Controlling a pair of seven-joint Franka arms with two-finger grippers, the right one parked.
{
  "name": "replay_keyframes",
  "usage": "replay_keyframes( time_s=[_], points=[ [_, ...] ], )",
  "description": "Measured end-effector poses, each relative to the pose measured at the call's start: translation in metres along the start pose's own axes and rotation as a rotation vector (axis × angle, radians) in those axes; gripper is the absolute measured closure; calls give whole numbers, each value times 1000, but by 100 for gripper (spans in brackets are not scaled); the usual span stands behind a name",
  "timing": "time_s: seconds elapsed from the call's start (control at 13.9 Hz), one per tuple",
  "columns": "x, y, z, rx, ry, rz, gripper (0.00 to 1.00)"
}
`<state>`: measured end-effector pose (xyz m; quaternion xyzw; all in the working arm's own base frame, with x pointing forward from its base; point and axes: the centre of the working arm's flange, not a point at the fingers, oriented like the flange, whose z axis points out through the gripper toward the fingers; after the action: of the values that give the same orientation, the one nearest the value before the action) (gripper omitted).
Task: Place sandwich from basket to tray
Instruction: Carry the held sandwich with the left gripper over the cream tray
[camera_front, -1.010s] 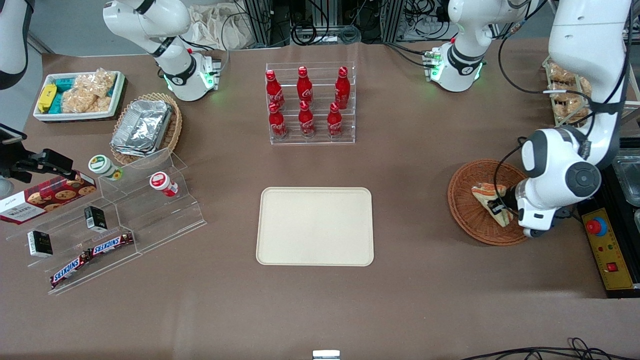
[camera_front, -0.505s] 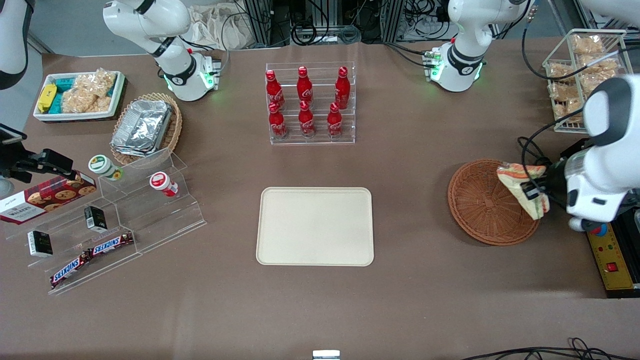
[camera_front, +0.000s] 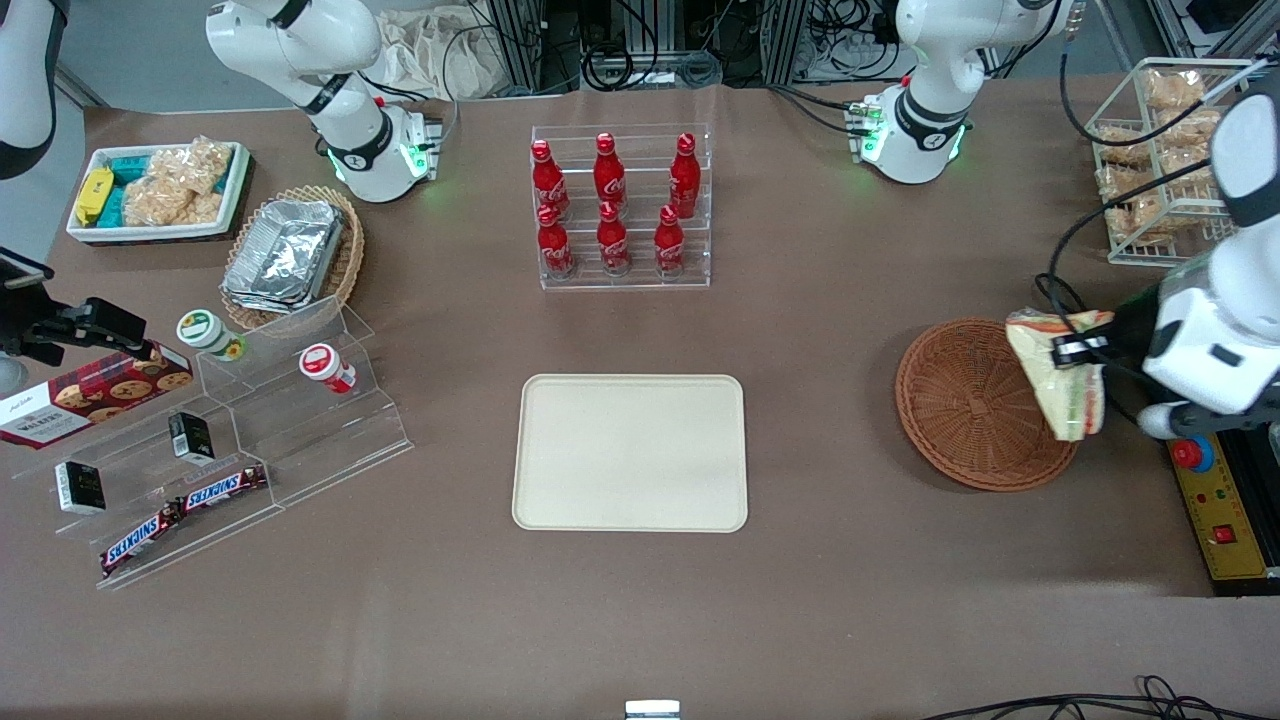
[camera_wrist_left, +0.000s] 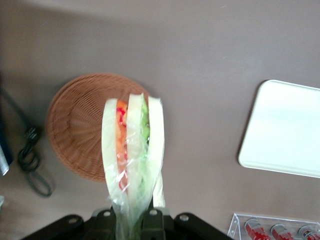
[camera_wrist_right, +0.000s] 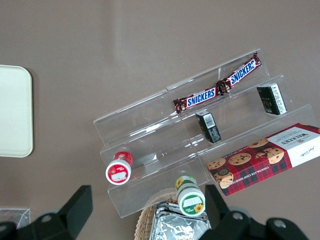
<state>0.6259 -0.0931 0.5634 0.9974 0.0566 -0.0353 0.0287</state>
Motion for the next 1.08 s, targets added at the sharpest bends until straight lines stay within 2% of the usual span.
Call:
replay_keyframes(
  time_s=[0.14, 0.58, 0.79, 1.08],
  points=[
    [3, 58, 29, -28, 16, 90, 82],
    [-16, 232, 179, -74, -10, 202, 82],
    [-19, 270, 241, -104, 2, 222, 82],
    [-19, 282, 306, -112, -23, 211, 84]
  ],
)
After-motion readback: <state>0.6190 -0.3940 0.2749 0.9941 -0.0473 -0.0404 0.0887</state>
